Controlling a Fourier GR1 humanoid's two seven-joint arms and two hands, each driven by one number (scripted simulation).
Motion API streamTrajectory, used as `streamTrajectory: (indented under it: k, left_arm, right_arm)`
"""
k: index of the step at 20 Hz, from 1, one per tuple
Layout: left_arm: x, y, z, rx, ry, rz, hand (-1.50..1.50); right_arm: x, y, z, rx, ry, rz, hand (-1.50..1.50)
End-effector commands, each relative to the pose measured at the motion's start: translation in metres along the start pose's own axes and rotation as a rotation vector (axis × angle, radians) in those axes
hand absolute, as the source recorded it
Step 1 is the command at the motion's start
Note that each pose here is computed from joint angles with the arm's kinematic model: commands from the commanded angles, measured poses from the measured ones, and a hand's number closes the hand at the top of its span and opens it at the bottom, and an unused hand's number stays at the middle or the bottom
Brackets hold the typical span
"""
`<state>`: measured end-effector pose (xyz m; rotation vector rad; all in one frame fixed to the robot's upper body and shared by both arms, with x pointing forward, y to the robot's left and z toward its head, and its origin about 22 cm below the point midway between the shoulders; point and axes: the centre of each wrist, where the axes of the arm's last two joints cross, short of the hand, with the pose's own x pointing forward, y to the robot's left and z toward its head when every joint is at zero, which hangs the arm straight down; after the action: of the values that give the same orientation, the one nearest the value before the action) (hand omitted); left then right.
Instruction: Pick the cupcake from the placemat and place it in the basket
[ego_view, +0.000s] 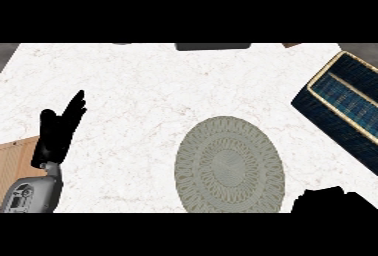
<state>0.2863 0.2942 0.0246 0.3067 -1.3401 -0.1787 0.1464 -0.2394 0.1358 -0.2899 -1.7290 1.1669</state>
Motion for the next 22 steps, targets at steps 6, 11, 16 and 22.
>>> streamTrajectory:
  k: [6,11,16,22]
  left_arm:
    - [-0.003,-0.016,0.002,-0.019,0.009,0.004,0.00]
    - [0.009,-0.011,-0.004,-0.015,-0.005,0.010,0.00]
    - [0.001,-0.016,0.000,-0.015,-0.003,0.002,0.00]
    - [0.006,-0.002,0.003,-0.007,0.001,-0.009,0.00]
  right_arm:
    - [0.037,-0.038,0.011,-0.205,-0.071,-0.005,1.50]
    - [0.027,-0.057,-0.006,-0.269,-0.024,-0.005,1.50]
    - [0.035,-0.100,-0.013,-0.332,0.111,0.207,1.50]
    - [0.038,-0.187,-0.019,-0.367,0.307,0.407,1.50]
